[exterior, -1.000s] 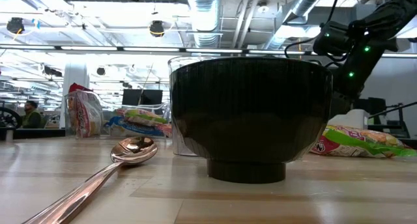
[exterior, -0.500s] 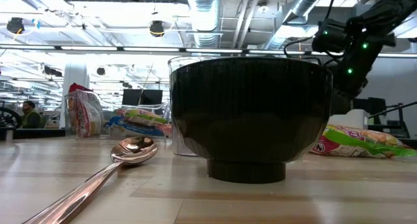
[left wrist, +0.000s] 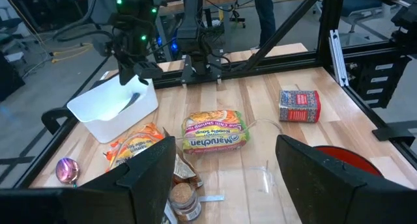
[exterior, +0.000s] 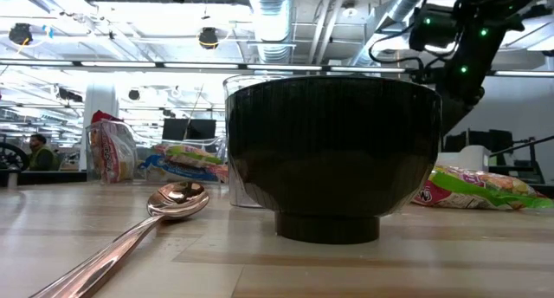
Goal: Pick & Place Food Item
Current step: Put the bottom blue spoon into the white bin, then put the red spice can into the bottom transparent bin
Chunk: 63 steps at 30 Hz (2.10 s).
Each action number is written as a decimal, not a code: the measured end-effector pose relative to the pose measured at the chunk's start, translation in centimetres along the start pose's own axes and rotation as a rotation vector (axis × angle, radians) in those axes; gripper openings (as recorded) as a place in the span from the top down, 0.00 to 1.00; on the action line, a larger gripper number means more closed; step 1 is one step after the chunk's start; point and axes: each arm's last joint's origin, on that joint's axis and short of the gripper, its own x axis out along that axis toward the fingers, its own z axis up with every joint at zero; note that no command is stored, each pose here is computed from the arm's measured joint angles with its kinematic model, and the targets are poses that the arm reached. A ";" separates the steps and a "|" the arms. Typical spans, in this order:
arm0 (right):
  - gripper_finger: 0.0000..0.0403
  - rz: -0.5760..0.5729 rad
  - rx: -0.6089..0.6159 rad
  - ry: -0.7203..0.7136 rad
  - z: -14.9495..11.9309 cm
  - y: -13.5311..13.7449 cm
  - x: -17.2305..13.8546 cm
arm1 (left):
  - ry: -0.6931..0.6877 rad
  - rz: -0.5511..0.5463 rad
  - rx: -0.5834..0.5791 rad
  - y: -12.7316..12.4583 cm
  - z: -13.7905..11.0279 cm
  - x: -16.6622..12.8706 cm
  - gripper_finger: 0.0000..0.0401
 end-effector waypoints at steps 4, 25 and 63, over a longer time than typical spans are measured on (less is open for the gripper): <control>1.00 0.004 0.011 0.019 0.1 -0.1 0.4 | 0.001 0.000 0.000 0.0 0.0 0.0 0.36; 1.00 -0.023 0.143 0.237 -0.7 1.2 1.9 | 0.003 0.003 0.027 0.1 0.0 0.0 0.36; 1.00 -0.079 0.154 0.196 -1.2 0.5 -0.1 | 0.004 0.003 0.047 0.1 0.0 0.0 0.36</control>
